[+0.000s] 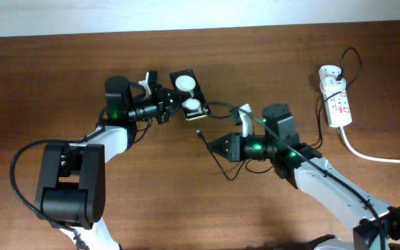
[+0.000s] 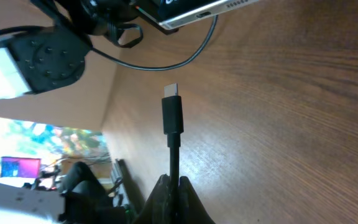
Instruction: Plug charger to phone and switch on socket
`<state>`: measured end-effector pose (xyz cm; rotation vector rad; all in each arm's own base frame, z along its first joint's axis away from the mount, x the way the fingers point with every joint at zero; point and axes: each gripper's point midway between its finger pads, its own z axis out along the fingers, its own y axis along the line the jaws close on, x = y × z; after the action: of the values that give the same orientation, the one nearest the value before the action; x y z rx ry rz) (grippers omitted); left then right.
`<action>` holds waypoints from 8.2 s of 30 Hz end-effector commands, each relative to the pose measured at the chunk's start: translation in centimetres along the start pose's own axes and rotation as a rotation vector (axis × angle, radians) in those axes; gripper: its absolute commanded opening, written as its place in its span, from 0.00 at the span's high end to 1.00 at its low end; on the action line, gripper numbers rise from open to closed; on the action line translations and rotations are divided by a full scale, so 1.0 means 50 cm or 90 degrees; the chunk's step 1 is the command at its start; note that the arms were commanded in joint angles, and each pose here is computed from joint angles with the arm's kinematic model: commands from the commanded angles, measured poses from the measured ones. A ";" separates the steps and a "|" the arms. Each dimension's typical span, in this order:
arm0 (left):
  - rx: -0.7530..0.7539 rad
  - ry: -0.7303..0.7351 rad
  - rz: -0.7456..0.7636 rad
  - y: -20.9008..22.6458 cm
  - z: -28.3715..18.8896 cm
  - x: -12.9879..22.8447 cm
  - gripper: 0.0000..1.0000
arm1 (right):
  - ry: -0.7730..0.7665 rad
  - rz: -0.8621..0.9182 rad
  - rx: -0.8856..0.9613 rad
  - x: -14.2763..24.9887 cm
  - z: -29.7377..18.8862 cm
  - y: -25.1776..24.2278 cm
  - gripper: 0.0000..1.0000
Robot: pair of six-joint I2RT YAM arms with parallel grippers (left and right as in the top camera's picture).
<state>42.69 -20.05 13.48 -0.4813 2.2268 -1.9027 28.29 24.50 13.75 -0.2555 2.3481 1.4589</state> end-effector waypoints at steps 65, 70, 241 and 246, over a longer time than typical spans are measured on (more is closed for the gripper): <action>0.022 0.065 0.130 -0.027 0.033 0.049 1.00 | -0.138 0.000 0.112 -0.074 0.014 -0.033 0.96; 0.031 0.098 0.133 -0.031 0.035 0.070 1.00 | -0.157 -0.002 0.114 -0.089 0.017 -0.039 0.96; -0.532 -0.112 0.354 -0.082 -0.207 0.068 0.01 | -0.257 0.341 0.606 -0.299 -0.557 -0.719 0.96; -0.532 -0.111 0.354 -0.082 -0.207 0.068 0.01 | -0.243 0.355 0.605 -0.286 -0.552 -0.717 0.96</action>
<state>36.41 -12.30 19.33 -0.0975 2.5854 -0.6196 48.12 -19.13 2.40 0.8980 2.4892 0.2802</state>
